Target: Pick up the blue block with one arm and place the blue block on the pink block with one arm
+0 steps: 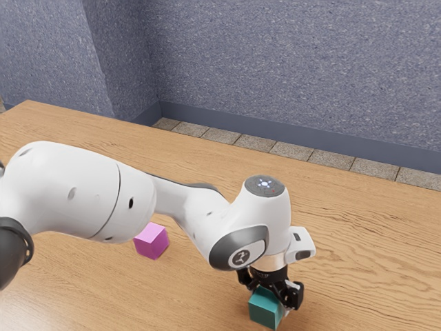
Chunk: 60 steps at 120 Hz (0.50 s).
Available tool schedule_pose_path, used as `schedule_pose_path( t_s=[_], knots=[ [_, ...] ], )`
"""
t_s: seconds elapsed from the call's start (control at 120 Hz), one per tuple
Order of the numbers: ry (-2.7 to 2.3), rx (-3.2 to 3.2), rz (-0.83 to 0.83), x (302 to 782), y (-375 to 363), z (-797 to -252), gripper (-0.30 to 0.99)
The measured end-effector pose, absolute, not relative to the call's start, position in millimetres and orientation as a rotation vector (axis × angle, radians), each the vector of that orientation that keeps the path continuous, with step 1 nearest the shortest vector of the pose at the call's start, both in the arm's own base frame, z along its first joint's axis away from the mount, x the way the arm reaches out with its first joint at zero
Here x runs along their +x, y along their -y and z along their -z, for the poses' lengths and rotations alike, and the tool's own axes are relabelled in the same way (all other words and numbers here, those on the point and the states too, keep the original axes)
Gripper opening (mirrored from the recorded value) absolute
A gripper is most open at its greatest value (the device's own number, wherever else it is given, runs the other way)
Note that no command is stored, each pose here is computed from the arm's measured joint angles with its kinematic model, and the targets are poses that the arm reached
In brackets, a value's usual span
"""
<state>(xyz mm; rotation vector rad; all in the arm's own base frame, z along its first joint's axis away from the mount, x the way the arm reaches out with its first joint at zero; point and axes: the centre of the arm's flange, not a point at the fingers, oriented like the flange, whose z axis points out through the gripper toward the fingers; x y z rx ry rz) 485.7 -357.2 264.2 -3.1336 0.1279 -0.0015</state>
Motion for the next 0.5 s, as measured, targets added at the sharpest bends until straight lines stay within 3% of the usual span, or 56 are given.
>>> schedule_pose_path(
  t_s=[0.133, 0.283, 0.5],
  knots=[
    [-0.123, -3.133, 0.006, 485.8, 357.0, -264.1, 0.39],
    [-0.112, -3.133, 0.016, 486.3, 356.9, -268.4, 0.35],
    [-0.016, -3.179, 0.165, 511.5, 313.5, -356.9, 0.32]
  ],
)
